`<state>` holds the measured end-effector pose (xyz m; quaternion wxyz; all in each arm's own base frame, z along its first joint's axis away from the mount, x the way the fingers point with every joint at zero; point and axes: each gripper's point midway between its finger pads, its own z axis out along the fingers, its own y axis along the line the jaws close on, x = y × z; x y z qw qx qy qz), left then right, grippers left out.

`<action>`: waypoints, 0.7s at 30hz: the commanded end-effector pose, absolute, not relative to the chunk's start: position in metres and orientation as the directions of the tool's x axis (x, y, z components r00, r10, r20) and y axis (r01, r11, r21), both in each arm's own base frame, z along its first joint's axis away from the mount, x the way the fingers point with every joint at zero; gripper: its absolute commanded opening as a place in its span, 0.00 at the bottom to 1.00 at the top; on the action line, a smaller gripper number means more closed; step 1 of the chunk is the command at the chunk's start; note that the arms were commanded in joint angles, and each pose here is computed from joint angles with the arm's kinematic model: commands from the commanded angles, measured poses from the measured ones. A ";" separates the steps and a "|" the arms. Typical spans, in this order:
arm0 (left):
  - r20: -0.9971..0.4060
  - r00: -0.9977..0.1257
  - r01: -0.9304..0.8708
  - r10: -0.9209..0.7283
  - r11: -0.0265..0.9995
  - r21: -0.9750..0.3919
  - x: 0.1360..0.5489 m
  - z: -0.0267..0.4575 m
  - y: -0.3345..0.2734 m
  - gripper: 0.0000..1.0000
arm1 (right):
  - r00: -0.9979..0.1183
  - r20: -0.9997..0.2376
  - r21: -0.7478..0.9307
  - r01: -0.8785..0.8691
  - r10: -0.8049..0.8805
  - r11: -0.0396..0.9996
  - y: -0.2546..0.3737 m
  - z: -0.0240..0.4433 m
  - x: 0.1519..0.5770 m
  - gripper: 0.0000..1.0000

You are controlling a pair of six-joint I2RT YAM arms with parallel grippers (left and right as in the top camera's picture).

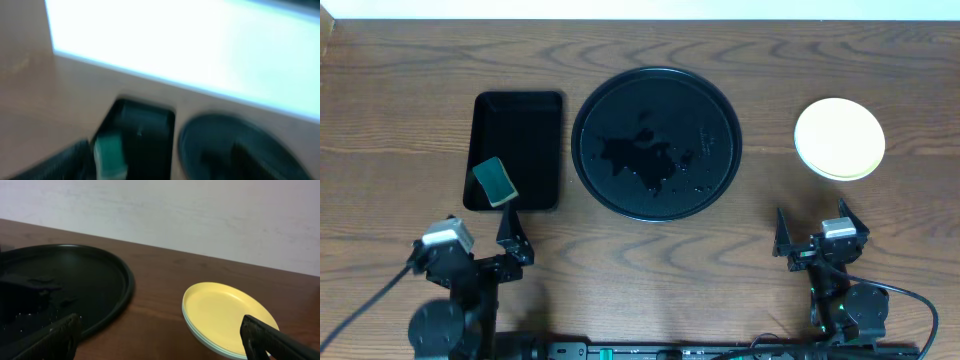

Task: Clean dirty plates on tray and stack at the side

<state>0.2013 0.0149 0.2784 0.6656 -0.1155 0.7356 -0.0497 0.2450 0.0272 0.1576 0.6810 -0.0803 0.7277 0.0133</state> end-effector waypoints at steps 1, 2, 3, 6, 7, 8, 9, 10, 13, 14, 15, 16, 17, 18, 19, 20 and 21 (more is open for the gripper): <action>-0.963 0.054 -0.052 -0.266 0.962 -0.268 0.204 0.289 0.012 0.89 | -0.060 -0.994 -0.079 -0.133 -0.088 0.988 0.027 0.157 0.245 0.99; -0.958 0.097 -0.039 -0.269 0.961 -0.274 0.205 0.293 0.012 0.89 | -0.060 -0.994 -0.079 -0.133 -0.088 0.988 0.027 0.157 0.245 0.99; -0.947 0.151 -0.021 -0.283 0.957 -0.289 0.206 0.299 0.012 0.89 | -0.060 -0.994 -0.079 -0.133 -0.088 0.988 0.027 0.157 0.245 0.99; -0.917 0.244 0.018 -0.316 0.947 -0.321 0.209 0.304 0.012 0.89 | -0.060 -0.994 -0.079 -0.133 -0.088 0.988 0.027 0.157 0.245 0.99; -0.911 0.254 0.025 -0.326 0.943 -0.330 0.211 0.303 0.012 0.89 | -0.060 -0.994 -0.079 -0.133 -0.088 0.988 0.027 0.157 0.245 0.99; -0.907 0.251 0.036 -0.338 0.940 -0.340 0.214 0.299 0.010 0.89 | -0.060 -0.994 -0.079 -0.133 -0.088 0.988 0.027 0.157 0.245 0.99; -0.909 0.241 0.041 -0.340 0.939 -0.341 0.216 0.294 0.009 0.89 | -0.060 -0.994 -0.079 -0.133 -0.088 0.988 0.027 0.157 0.245 0.99; -0.913 0.222 0.047 -0.341 0.939 -0.340 0.219 0.286 0.007 0.89 | -0.060 -0.994 -0.079 -0.133 -0.088 0.988 0.027 0.157 0.245 0.99; -0.920 0.178 0.048 -0.348 0.937 -0.345 0.226 0.267 0.003 0.89 | -0.060 -0.994 -0.079 -0.133 -0.088 0.988 0.027 0.157 0.245 0.99; -0.923 0.162 0.048 -0.349 0.937 -0.346 0.228 0.260 0.002 0.89 | -0.060 -0.994 -0.079 -0.133 -0.088 0.988 0.027 0.157 0.245 0.99; -0.926 0.145 0.046 -0.350 0.937 -0.347 0.231 0.251 0.001 0.89 | -0.060 -0.994 -0.079 -0.133 -0.088 0.988 0.027 0.157 0.245 0.99; -0.928 0.130 0.044 -0.350 0.937 -0.347 0.233 0.244 0.000 0.89 | -0.060 -0.994 -0.079 -0.133 -0.088 0.988 0.027 0.157 0.245 0.99; -0.929 0.117 0.041 -0.350 0.937 -0.348 0.234 0.238 0.000 0.89 | -0.060 -0.994 -0.079 -0.133 -0.088 0.988 0.027 0.157 0.245 0.99; -0.931 0.105 0.037 -0.350 0.937 -0.348 0.236 0.232 0.000 0.89 | -0.060 -0.994 -0.079 -0.133 -0.088 0.988 0.027 0.157 0.245 0.99; -0.932 0.091 0.034 -0.350 0.937 -0.349 0.237 0.225 -0.001 0.89 | -0.060 -0.994 -0.079 -0.133 -0.088 0.988 0.027 0.157 0.245 0.99; -0.933 0.080 0.031 -0.350 0.937 -0.349 0.239 0.219 -0.001 0.89 | -0.060 -0.994 -0.079 -0.133 -0.088 0.988 0.027 0.157 0.245 0.99; -0.934 0.070 0.029 -0.350 0.937 -0.349 0.240 0.215 -0.001 0.89 | -0.060 -0.994 -0.079 -0.133 -0.088 0.988 0.027 0.157 0.245 0.99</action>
